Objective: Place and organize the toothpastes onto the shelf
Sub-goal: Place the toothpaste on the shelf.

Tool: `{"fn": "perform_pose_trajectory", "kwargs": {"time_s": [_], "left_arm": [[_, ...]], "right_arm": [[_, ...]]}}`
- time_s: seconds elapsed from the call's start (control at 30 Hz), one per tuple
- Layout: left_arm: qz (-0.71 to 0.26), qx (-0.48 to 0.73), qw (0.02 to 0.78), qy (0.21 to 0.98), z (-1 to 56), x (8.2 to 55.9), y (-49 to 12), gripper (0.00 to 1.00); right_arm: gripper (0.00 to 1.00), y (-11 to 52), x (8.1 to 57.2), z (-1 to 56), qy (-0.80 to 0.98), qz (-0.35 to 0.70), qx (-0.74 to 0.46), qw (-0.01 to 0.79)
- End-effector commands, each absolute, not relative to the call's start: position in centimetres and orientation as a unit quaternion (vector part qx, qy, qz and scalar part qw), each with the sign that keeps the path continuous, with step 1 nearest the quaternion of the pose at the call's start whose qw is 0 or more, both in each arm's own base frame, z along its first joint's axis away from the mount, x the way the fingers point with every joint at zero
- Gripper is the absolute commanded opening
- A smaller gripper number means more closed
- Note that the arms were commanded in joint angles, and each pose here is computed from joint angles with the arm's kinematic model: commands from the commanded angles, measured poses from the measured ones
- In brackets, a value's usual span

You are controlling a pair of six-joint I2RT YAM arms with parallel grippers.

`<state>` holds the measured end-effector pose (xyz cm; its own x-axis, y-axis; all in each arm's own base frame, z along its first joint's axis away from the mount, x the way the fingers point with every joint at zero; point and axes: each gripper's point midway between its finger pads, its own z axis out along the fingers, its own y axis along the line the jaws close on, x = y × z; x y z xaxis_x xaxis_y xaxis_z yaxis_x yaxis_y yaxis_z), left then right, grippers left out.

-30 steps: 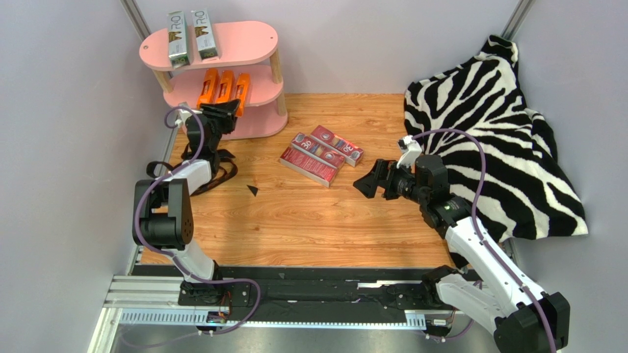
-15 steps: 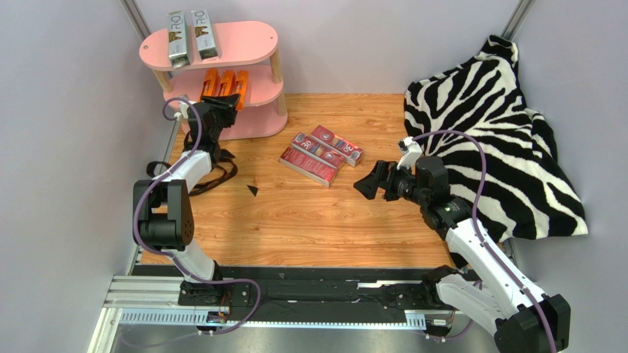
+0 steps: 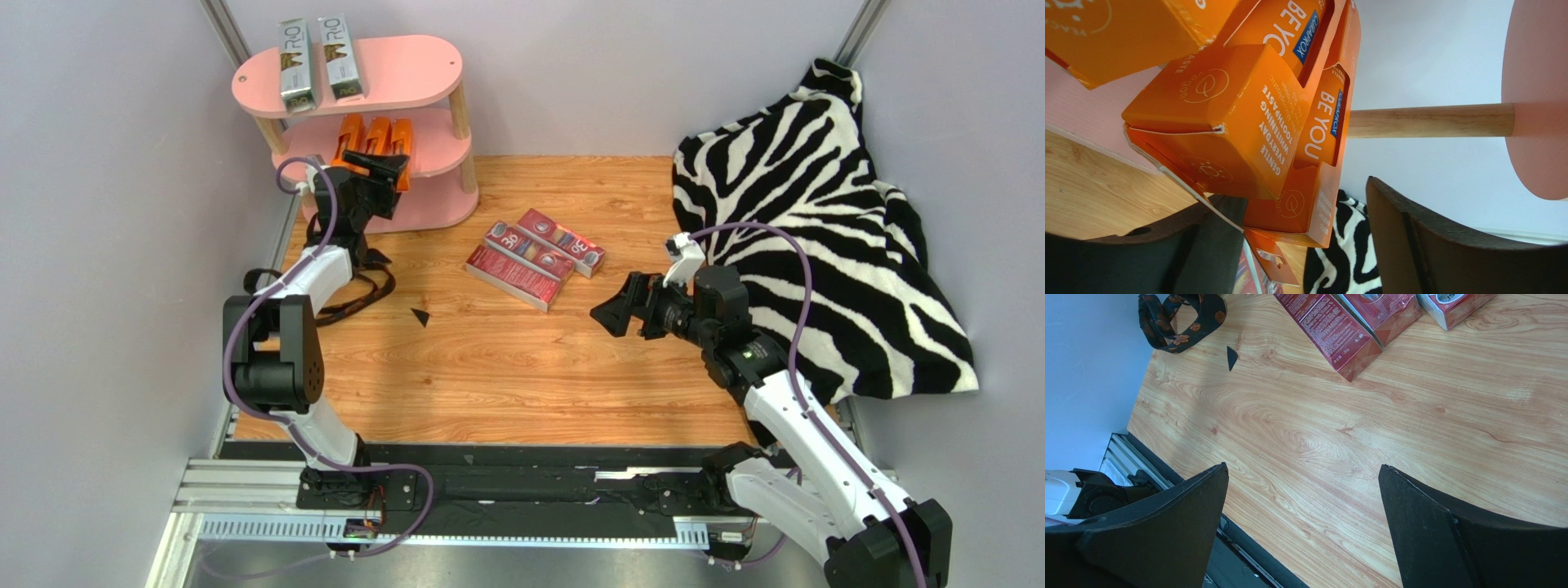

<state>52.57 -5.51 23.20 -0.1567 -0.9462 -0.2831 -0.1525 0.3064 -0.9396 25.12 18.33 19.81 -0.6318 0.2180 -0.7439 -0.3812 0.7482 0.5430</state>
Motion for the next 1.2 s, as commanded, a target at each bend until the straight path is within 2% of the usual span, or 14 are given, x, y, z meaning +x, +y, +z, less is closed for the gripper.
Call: {"fn": "perform_pose_trajectory", "kwargs": {"time_s": [0.0,0.33,0.63,0.87,1.17], "left_arm": [[-0.422,-0.395,0.519,0.629,26.5,51.7,-5.8,0.83],[-0.444,-0.371,0.525,0.624,26.5,49.7,-6.6,0.85],[-0.458,-0.361,0.531,0.615,26.8,47.5,-6.9,0.82],[-0.462,-0.353,0.535,0.613,27.5,48.1,-7.0,0.75],[-0.462,-0.352,0.535,0.613,27.6,49.5,-6.8,0.73]], "right_arm": [[0.98,18.5,25.1,20.5,0.823,0.358,-0.051,0.438],[0.98,18.4,24.7,20.5,0.822,0.359,-0.05,0.439],[0.98,18.4,24.6,20.7,0.821,0.363,-0.048,0.438],[0.98,18.3,24.5,20.5,0.822,0.362,-0.047,0.438],[0.98,18.3,24.4,20.2,0.823,0.361,-0.047,0.436]]}}
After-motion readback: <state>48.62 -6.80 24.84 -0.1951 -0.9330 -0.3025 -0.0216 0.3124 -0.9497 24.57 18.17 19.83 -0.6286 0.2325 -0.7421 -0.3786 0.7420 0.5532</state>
